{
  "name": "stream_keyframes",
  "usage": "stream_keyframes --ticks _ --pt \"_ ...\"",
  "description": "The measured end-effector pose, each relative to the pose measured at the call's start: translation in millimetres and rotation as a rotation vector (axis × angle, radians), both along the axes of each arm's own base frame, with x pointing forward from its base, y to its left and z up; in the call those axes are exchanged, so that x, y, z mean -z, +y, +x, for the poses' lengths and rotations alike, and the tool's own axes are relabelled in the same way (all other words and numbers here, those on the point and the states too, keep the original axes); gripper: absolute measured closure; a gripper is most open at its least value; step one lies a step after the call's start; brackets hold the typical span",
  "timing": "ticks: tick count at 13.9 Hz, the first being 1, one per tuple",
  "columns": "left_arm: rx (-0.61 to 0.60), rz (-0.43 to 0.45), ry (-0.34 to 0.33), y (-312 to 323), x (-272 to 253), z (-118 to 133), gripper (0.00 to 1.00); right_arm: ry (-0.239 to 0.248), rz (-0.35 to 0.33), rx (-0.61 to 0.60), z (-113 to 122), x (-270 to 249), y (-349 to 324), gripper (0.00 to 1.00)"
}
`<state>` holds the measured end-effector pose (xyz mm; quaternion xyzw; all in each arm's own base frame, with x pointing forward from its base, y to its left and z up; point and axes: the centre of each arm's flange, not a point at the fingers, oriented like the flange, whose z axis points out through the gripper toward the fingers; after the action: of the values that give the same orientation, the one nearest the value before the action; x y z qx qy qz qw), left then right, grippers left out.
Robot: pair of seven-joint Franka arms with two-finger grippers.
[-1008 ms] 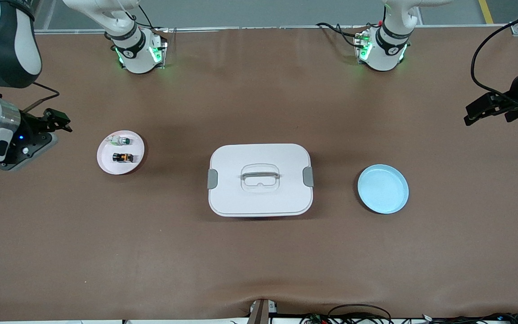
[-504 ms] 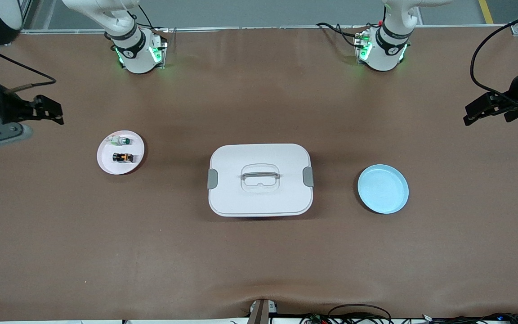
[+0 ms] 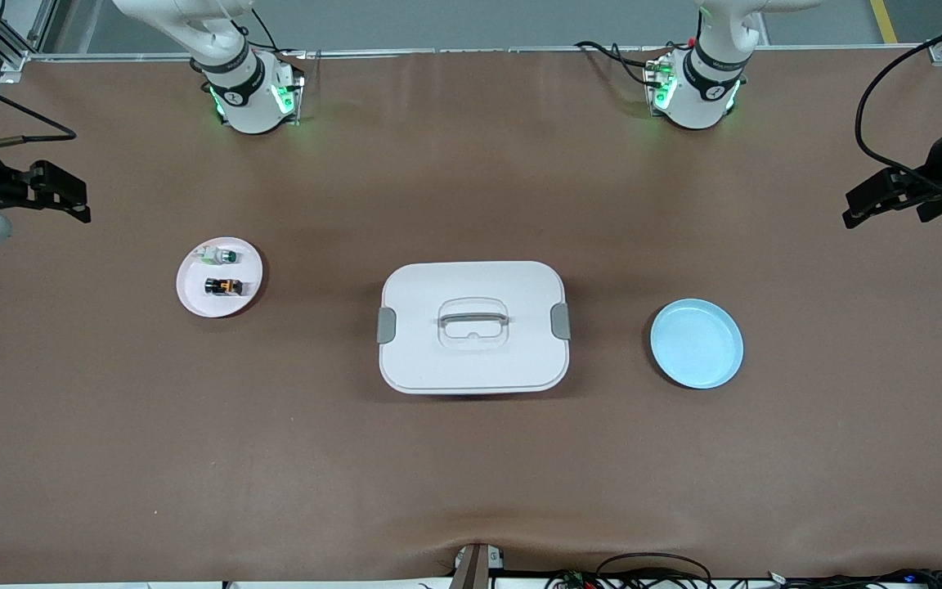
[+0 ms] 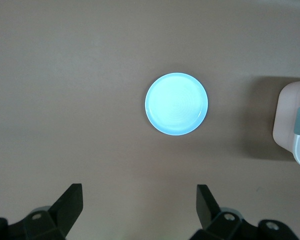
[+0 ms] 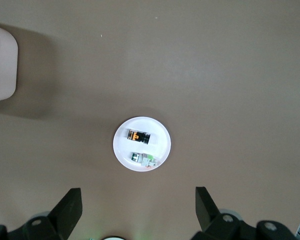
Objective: Transfer orange switch to right arm and place
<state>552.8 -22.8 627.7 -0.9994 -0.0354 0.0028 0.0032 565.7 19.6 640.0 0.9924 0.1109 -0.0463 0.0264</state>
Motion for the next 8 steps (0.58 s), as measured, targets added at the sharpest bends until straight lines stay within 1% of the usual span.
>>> stream_keyframes --ticks 2,8 --pt "0.000 0.000 0.000 -0.2 0.0 0.0 0.00 0.013 -0.001 0.007 -1.3 1.3 -0.2 0.00" --pt "0.001 0.000 0.000 -0.4 0.0 0.0 0.00 0.016 -0.002 0.010 -1.6 1.6 0.6 0.00"
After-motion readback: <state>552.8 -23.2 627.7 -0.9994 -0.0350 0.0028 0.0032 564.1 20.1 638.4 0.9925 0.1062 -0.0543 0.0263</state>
